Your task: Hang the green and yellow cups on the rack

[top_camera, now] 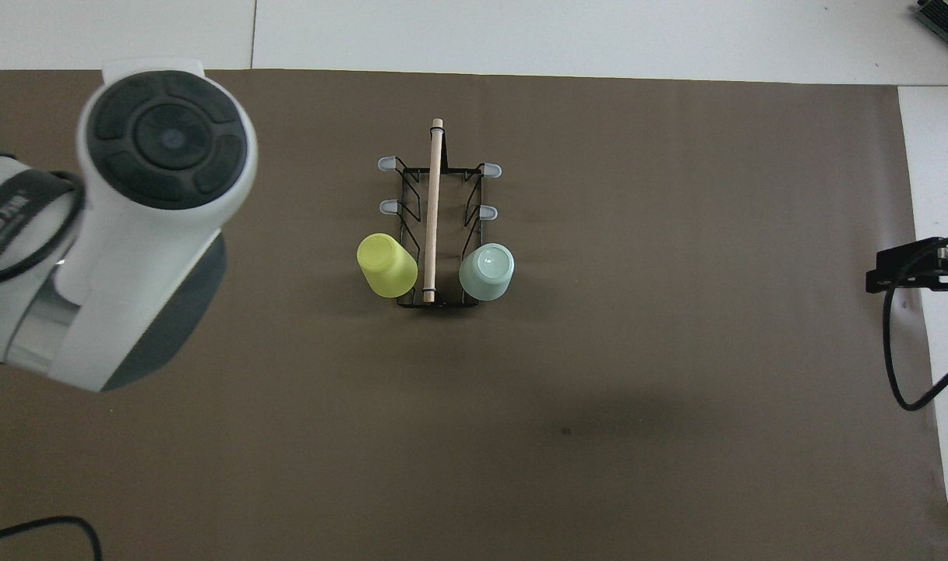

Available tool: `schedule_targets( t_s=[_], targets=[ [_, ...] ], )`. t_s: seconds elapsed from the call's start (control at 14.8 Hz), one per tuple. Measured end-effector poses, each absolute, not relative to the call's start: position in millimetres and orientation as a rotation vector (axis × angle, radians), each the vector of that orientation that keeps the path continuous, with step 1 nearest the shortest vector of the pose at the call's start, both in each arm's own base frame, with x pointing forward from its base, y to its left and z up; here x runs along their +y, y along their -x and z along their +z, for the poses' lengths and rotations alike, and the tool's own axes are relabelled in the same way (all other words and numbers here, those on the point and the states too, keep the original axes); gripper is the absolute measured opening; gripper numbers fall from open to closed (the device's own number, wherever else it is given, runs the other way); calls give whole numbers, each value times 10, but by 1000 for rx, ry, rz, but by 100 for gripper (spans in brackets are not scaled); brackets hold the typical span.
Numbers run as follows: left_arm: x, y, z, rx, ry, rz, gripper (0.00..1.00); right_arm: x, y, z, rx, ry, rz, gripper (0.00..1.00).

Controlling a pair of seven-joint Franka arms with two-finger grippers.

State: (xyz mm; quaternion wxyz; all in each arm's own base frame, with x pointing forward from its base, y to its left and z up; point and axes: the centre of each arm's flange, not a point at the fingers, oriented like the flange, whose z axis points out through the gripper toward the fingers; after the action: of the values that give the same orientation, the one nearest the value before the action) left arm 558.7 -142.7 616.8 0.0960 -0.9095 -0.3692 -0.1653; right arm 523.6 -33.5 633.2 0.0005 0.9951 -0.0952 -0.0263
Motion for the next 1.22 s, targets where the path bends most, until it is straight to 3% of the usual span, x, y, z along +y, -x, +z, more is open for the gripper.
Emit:
schedule_targets(
  t_s=[0.68,1.22],
  targets=[
    [-371,-5599,6288,-110,3086,-280,100,-311,-5243,6323,-291,-3126,-85,100],
    [-65,-5478,6612,108,3120,-196,100,-321,-5242,6316,-291,-3128,-91,100]
  ],
)
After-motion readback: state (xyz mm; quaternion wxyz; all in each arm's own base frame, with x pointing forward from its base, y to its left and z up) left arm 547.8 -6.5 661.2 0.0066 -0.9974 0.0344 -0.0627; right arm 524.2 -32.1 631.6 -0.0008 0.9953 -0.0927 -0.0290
